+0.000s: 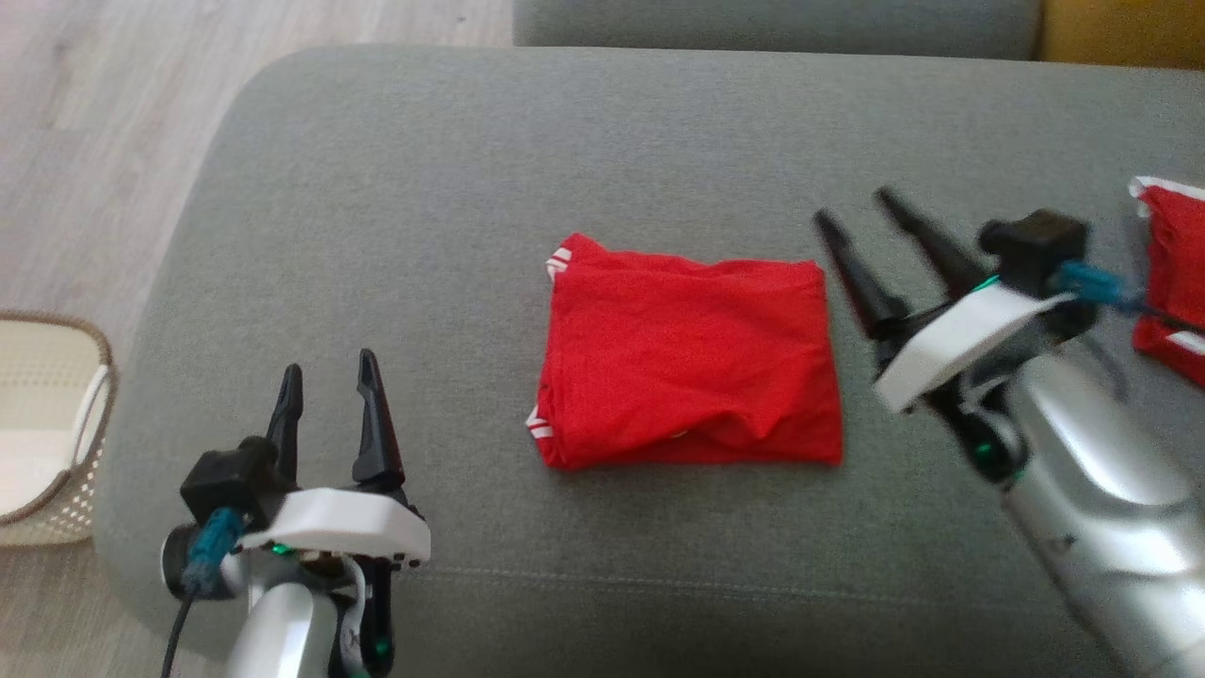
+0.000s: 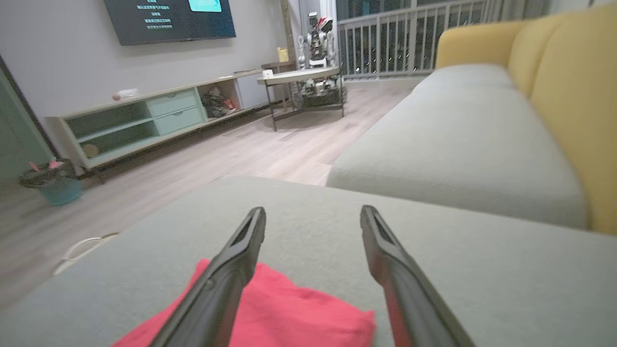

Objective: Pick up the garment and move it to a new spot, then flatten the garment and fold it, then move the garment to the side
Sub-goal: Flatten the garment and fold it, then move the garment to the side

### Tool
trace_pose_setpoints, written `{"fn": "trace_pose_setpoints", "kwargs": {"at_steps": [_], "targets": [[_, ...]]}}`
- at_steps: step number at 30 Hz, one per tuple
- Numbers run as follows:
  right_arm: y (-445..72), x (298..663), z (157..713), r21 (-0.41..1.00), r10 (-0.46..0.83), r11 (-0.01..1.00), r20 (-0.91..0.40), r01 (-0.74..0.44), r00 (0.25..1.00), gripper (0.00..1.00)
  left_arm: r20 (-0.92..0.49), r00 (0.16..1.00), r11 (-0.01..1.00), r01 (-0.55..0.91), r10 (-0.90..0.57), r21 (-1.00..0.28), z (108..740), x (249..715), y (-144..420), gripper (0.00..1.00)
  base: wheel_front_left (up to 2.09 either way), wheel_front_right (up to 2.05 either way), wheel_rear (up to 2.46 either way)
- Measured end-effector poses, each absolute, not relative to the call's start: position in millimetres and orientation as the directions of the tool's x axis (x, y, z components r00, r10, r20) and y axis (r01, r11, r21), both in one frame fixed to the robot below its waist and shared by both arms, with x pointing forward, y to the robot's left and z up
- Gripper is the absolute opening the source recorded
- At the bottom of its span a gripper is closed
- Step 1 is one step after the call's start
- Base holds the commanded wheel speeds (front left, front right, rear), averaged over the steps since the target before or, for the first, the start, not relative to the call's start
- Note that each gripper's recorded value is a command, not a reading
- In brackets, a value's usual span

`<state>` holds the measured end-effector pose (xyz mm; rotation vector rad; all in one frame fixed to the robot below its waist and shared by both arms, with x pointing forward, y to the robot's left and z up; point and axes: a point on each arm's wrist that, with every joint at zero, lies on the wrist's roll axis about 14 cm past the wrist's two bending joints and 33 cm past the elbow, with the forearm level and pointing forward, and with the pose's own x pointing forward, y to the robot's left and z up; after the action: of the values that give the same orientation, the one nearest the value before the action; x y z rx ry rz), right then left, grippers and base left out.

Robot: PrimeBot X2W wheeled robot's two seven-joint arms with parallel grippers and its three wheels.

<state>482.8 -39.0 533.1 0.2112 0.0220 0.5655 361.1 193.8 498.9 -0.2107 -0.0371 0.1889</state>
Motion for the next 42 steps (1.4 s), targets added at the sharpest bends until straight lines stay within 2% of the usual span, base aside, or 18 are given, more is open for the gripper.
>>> {"fn": "trace_pose_setpoints", "kwargs": {"at_steps": [3,5,9,13,22,42], "targets": [[-72.5,487.6,554.1,0.087,0.475,0.871,0.102,-0.483,0.874,1.0,0.037,0.986,0.966,-0.15,0.161,-0.212,504.7,366.3,185.9,1.0,0.0,0.0,0.0],[-94.2,482.6,554.1,0.097,0.415,0.899,0.125,-0.427,0.901,1.0,0.046,0.988,0.967,-0.137,0.15,-0.215,507.4,368.8,182.4,1.0,0.0,0.0,0.0],[-133.2,452.4,519.0,0.102,0.295,0.948,0.076,-0.302,0.952,1.0,0.065,0.99,0.97,-0.11,0.127,-0.219,513.3,373.8,174.5,1.0,0.0,0.0,0.0],[-141.0,436.0,512.0,0.09,0.249,0.963,0.077,-0.256,0.965,1.0,0.094,0.99,0.982,-0.085,0.102,-0.168,520.0,375.1,168.9,1.0,0.0,0.0,0.0],[-140.2,423.5,504.3,0.081,0.226,0.97,0.068,-0.231,0.972,1.0,0.059,0.994,0.983,-0.084,0.094,-0.162,508.0,367.3,166.8,1.0,0.0,0.0,0.0],[-134.7,428.1,499.1,0.108,0.218,0.969,0.061,-0.224,0.974,1.0,0.047,0.997,0.993,-0.062,0.067,-0.099,502.0,365.3,160.0,1.0,0.0,0.0,0.0]]}}
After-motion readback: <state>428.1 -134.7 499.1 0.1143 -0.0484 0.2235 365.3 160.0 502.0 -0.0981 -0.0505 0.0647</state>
